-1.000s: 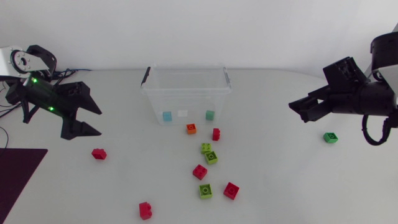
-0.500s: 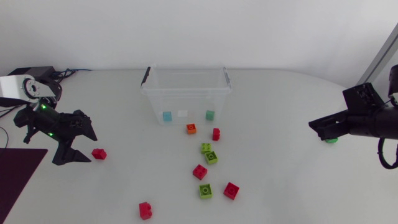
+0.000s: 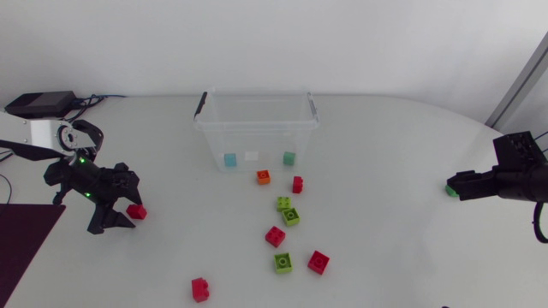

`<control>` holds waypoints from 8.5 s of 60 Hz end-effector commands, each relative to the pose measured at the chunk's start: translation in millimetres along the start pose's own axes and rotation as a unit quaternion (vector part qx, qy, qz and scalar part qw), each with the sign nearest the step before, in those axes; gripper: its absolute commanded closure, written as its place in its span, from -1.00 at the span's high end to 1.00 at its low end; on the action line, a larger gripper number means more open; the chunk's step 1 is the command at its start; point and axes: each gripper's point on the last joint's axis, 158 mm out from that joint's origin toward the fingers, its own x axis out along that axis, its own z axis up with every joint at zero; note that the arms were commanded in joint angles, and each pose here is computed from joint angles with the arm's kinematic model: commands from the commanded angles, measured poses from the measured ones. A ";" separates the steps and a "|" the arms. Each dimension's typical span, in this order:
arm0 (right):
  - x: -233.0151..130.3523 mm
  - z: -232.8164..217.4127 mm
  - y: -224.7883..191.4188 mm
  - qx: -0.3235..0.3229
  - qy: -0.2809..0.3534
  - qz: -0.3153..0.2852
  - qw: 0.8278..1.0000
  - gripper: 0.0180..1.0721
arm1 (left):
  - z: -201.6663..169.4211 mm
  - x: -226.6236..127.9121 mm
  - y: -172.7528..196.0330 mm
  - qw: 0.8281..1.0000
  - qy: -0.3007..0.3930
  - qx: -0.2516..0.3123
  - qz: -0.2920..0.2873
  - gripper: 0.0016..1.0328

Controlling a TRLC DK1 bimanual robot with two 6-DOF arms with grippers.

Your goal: Pick up the duplo bricks and place them in the container

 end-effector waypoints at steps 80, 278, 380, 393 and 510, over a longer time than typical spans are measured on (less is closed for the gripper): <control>140.4 -41.2 -89.6 0.078 0.069 -0.019 0.994 0.41 | 112.7 -148.3 75.9 0.968 -0.215 -0.021 0.126 -0.38; 33.0 216.5 312.4 -0.234 -0.112 0.159 0.952 0.80 | 186.0 -30.5 -165.7 0.996 -0.050 -0.026 -0.064 0.86; -38.3 -113.4 309.9 -0.371 0.113 0.283 0.877 0.36 | 256.5 -113.6 -49.1 0.968 -0.160 -0.126 0.146 -0.35; -32.5 -125.1 314.0 -0.379 0.134 0.285 0.870 0.36 | 273.7 -143.9 -6.3 0.950 -0.216 -0.146 0.173 -0.35; -31.7 129.0 305.0 -0.287 -0.065 0.232 0.927 -0.72 | 273.0 -148.3 36.8 0.928 -0.280 -0.132 0.206 0.90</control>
